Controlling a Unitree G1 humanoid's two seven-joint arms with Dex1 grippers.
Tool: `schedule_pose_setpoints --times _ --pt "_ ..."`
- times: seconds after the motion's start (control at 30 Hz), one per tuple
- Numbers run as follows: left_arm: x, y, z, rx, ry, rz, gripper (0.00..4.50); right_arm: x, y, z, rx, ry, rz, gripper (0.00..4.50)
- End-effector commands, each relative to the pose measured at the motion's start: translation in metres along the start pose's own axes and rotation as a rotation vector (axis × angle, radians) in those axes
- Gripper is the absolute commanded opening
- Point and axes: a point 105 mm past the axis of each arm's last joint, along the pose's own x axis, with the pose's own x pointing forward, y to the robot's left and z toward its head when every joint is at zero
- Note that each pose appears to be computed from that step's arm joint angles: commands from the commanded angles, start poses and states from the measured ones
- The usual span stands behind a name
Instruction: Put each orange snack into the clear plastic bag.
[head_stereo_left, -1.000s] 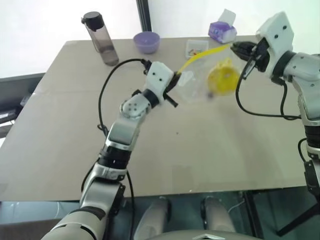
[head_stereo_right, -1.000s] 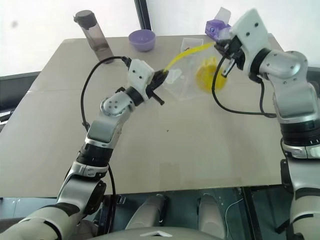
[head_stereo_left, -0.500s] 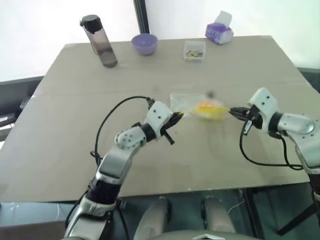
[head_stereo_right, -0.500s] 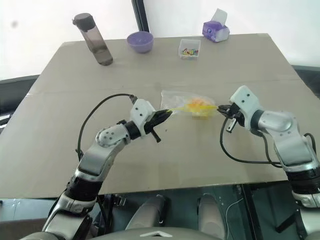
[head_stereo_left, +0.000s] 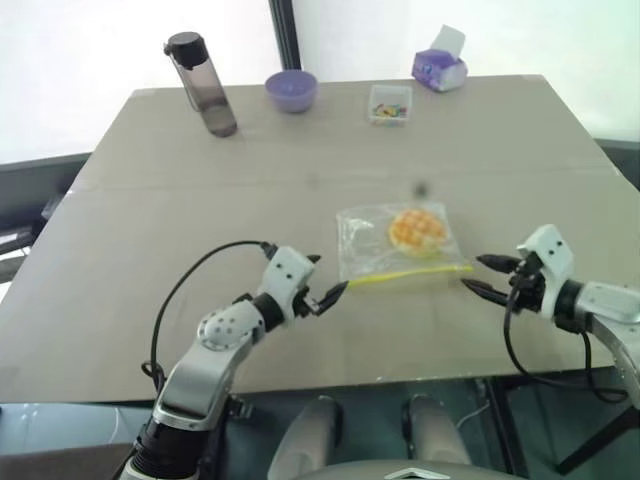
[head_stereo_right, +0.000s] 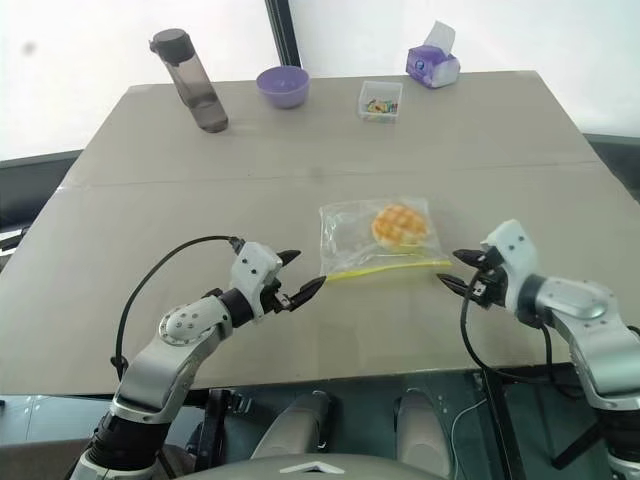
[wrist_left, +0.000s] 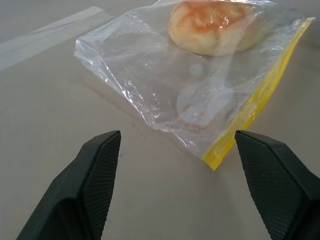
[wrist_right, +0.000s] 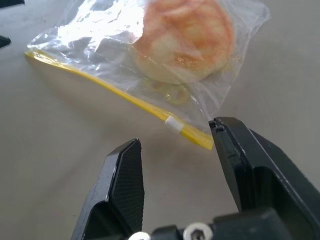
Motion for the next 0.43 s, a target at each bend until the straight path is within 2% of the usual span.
schedule_pose_setpoints --times 0.03,0.23,0.43 --pt "-0.016 0.003 0.009 -0.023 -0.042 0.015 3.97 -0.019 0.001 -0.003 0.08 -0.06 0.006 2.5" --pt "-0.048 -0.008 -0.008 -0.102 0.018 -0.038 3.97 -0.051 0.002 -0.031 0.162 -0.094 0.016 2.5" --pt "-0.073 -0.016 -0.02 -0.11 0.077 -0.061 3.97 -0.061 -0.007 -0.036 0.147 -0.136 0.004 2.5"
